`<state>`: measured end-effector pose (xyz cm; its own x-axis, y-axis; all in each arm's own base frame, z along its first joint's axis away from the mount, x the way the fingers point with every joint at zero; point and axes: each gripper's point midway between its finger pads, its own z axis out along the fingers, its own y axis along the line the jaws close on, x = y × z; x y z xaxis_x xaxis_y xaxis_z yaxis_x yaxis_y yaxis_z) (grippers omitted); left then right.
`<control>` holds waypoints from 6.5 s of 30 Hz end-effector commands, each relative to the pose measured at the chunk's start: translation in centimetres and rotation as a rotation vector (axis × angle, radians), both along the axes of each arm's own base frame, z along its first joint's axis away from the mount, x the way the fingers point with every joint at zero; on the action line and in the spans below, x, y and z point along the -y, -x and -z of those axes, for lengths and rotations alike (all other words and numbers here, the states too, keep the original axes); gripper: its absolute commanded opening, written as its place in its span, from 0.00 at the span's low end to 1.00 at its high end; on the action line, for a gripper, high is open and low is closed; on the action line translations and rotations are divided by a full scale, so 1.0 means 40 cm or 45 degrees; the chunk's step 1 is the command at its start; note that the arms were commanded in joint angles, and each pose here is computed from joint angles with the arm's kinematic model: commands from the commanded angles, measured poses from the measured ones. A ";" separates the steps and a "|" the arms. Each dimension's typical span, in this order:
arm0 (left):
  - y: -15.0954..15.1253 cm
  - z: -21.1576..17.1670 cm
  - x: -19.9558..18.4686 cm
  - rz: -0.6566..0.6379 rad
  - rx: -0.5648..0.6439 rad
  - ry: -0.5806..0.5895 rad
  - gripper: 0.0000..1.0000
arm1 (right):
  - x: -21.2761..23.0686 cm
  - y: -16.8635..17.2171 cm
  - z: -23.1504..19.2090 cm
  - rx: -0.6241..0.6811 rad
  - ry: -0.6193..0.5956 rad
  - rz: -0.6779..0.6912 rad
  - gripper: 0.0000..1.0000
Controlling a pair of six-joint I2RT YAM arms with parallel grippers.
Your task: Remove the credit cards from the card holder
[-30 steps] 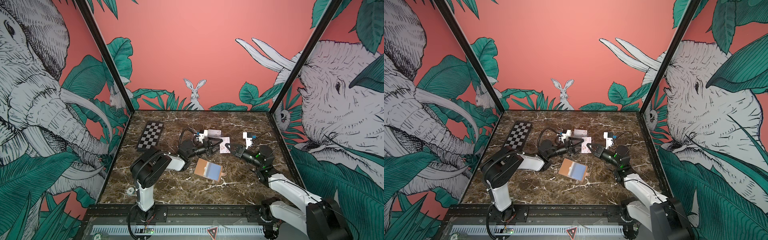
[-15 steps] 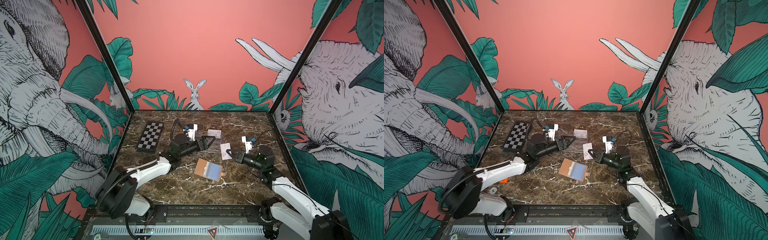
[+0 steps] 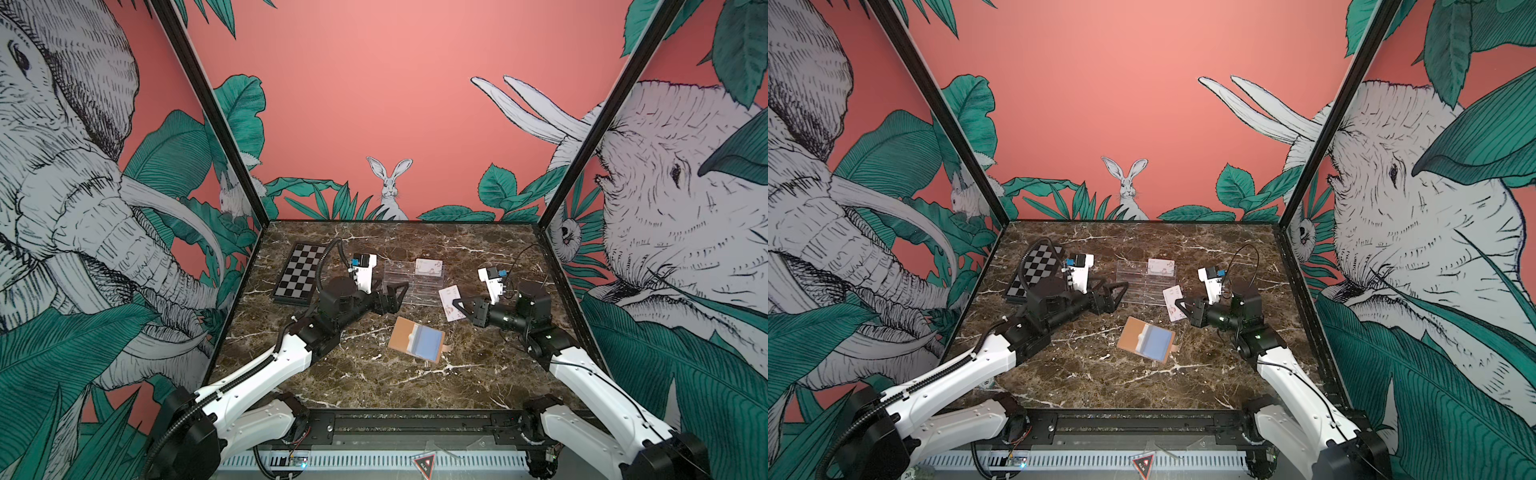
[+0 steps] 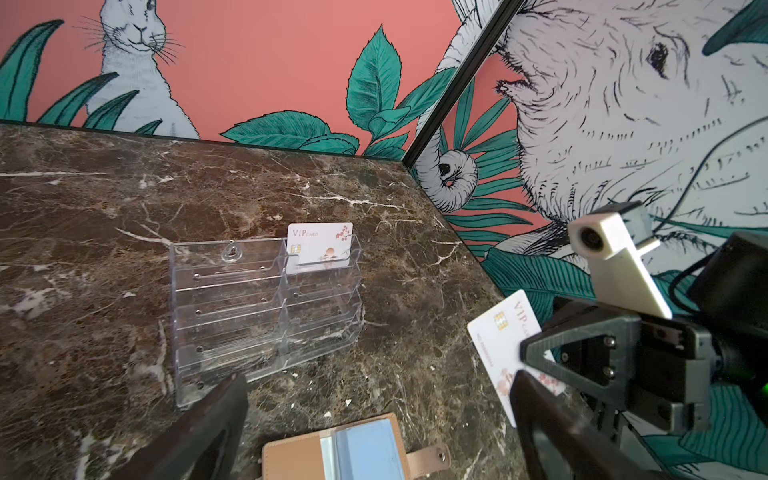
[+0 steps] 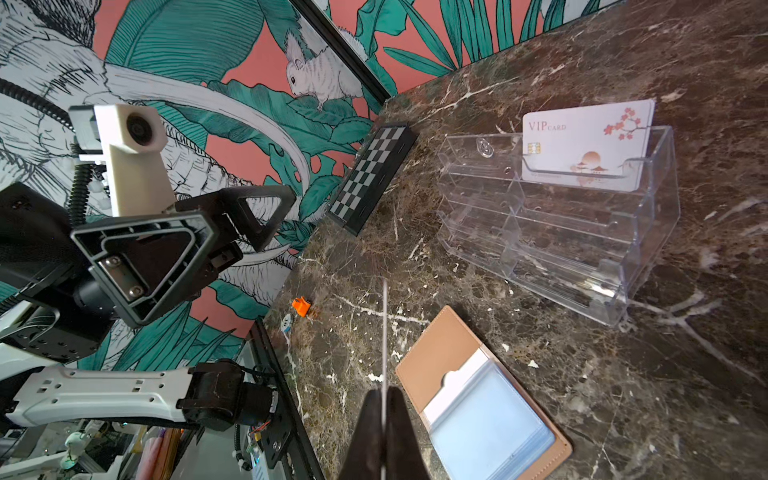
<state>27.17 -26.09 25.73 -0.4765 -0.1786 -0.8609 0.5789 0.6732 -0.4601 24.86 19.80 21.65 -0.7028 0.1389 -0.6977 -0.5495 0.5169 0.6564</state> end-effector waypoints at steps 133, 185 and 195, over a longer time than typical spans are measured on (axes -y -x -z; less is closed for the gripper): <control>0.123 0.054 -0.076 0.159 0.195 -0.268 0.99 | -0.133 -0.495 0.141 0.693 1.066 -1.048 0.00; 0.111 0.074 -0.092 0.096 0.147 -0.280 0.99 | -0.150 -0.592 -0.093 0.949 1.241 -0.690 0.45; 0.110 0.069 -0.106 0.057 0.153 -0.259 0.99 | 0.008 -0.664 -0.196 0.810 1.272 0.074 0.72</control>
